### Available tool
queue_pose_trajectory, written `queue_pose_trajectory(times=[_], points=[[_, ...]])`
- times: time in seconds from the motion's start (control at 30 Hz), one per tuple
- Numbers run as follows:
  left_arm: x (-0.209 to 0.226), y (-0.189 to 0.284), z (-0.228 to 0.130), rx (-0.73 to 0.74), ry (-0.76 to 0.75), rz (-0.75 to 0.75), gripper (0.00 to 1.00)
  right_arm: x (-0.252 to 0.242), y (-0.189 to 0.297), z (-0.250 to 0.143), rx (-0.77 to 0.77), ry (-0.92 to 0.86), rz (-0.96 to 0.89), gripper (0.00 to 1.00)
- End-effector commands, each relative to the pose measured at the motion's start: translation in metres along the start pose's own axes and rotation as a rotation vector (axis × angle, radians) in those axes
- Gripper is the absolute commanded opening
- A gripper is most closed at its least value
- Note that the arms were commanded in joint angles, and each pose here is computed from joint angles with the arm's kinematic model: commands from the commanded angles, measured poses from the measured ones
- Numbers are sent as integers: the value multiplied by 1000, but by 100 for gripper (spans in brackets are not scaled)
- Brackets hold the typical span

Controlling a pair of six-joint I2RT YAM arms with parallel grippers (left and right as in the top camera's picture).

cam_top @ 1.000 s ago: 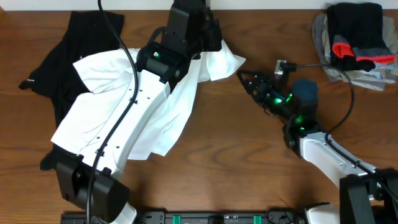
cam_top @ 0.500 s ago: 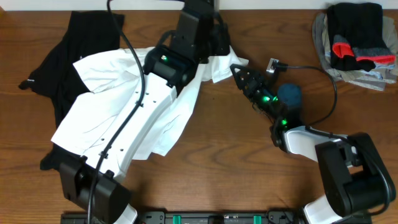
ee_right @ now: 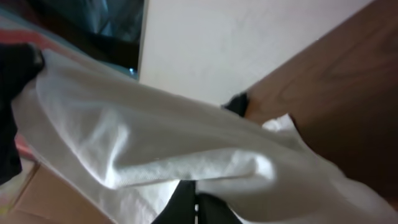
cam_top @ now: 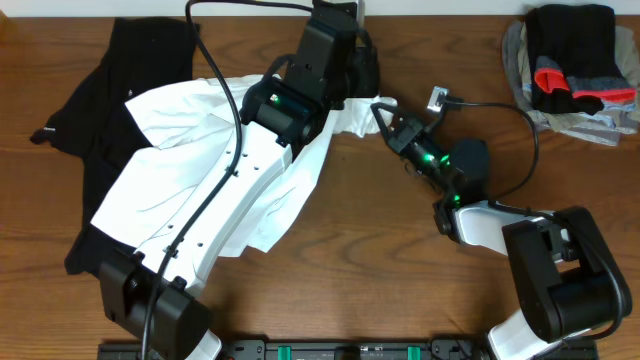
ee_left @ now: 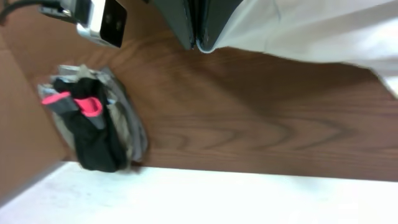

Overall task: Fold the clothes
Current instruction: 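Grasp the T-shirt's right sleeve corner with the right gripper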

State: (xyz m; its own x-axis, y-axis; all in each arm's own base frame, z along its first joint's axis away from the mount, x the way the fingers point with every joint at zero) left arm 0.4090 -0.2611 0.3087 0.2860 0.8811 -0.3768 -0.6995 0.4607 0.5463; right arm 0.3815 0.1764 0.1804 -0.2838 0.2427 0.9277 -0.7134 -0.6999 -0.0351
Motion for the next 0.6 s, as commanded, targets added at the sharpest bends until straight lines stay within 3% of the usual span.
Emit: queue_pose_trajectory(times=[0.0, 0.33, 0.57], points=[[19, -3, -1, -12, 6, 102, 6, -4, 6, 7, 63, 102, 10, 1], [79, 4, 0, 49, 69, 240, 6, -41, 56, 68, 70, 222, -124, 1], [89, 0, -6, 79, 71, 263, 6, -46, 57, 84, 169, 344, -276, 1]])
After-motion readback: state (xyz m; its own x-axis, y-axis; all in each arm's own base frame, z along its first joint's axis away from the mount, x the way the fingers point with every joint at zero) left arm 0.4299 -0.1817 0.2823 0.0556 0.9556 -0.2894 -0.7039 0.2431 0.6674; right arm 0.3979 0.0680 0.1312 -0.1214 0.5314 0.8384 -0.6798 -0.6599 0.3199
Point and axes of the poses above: each gripper's point midway between its finger pads, its own y axis back along the fingers, its own x axis along the line the jaws close on, z = x × y, the point moved 4 cm from there along y, back along the fingers, and after that the axes turned 3 degrees about -y, right-handed, at the moved point
